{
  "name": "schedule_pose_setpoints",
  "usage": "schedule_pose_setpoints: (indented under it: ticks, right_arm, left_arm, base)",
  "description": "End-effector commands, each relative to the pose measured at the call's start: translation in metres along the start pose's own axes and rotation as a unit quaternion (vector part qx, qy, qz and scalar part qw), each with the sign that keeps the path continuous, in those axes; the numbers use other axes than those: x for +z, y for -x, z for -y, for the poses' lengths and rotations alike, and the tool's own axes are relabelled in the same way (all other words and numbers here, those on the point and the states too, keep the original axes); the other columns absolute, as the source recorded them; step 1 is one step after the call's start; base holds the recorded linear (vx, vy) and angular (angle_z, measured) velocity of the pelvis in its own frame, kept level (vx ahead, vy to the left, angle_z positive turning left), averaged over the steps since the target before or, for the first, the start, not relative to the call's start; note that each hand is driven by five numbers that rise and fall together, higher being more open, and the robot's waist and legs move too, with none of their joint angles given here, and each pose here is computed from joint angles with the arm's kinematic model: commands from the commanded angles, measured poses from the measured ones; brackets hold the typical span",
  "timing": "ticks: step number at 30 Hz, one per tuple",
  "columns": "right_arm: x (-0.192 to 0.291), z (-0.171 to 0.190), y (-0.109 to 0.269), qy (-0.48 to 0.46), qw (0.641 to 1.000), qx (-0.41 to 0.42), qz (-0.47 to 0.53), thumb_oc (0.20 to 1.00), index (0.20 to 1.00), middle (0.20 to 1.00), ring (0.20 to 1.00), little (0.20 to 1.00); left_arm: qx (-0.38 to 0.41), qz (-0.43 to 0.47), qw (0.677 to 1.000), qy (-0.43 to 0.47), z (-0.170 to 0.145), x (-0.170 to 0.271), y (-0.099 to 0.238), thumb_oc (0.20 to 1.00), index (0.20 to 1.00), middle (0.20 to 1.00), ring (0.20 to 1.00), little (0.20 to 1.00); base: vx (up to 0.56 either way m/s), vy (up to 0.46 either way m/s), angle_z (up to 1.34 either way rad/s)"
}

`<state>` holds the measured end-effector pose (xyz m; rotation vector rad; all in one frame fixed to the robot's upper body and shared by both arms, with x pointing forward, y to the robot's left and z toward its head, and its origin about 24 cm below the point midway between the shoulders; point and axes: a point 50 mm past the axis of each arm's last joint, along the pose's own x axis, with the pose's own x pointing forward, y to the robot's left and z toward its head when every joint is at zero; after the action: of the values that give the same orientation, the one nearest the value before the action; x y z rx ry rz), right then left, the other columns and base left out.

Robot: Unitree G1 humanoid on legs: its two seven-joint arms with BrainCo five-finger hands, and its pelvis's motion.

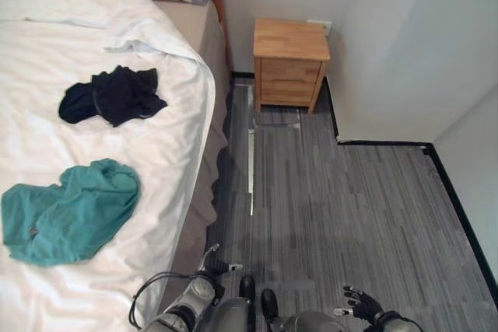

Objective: Tidy up the quilt and then pick up the clothes from the bed and put them into the laundry hamper.

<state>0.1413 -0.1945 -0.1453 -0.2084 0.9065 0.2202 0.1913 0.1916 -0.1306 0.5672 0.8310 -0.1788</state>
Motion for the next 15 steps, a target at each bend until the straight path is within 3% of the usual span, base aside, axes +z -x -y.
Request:
schedule_pose_setpoints:
  ticks: [1,5,10,11,12,13,15]
  right_arm:
    - [0.048,0.015,-0.007,-0.030,0.994,-0.027,0.100,1.000,1.000,1.000,1.000,1.000]
    - [0.039,0.016,-0.003,-0.041,0.994,-0.028,0.099,1.000,1.000,1.000,1.000,1.000]
    - [0.038,0.016,-0.003,-0.037,0.994,-0.027,0.098,1.000,1.000,1.000,1.000,1.000]
    - [0.035,0.014,-0.003,-0.036,0.995,-0.027,0.086,1.000,1.000,1.000,1.000,1.000]
    - [0.026,0.029,-0.001,-0.060,0.996,-0.049,0.043,1.000,1.000,1.000,1.000,1.000]
    - [0.021,0.038,0.002,-0.027,0.998,-0.054,0.031,1.000,1.000,1.000,1.000,1.000]
    - [0.018,0.043,0.004,-0.014,0.998,-0.052,0.030,1.000,1.000,1.000,1.000,1.000]
  left_arm:
    - [0.015,0.010,1.000,0.008,-0.001,0.000,0.001,1.000,1.000,1.000,1.000,1.000]
    - [-0.004,0.017,1.000,-0.016,-0.006,0.003,0.000,1.000,1.000,1.000,1.000,1.000]
    - [-0.007,0.016,1.000,-0.024,-0.006,0.003,0.000,1.000,1.000,1.000,1.000,1.000]
    - [-0.011,0.011,0.999,-0.032,-0.007,-0.001,0.001,1.000,1.000,1.000,1.000,1.000]
    - [0.001,-0.016,1.000,0.009,0.001,-0.012,0.004,1.000,1.000,1.000,1.000,1.000]
    - [0.010,-0.006,0.999,0.041,0.001,-0.012,0.005,1.000,1.000,1.000,1.000,1.000]
    - [0.014,0.004,0.999,0.039,-0.006,-0.008,0.004,1.000,1.000,1.000,1.000,1.000]
  base:
    - [0.50,0.047,-0.19]
    - [0.59,-0.023,0.12]
    - [0.17,0.011,0.22]
    - [1.22,0.042,0.08]
    - [1.58,-0.050,-0.04]
    - [1.28,-0.100,0.31]
    - [0.59,-0.009,0.97]
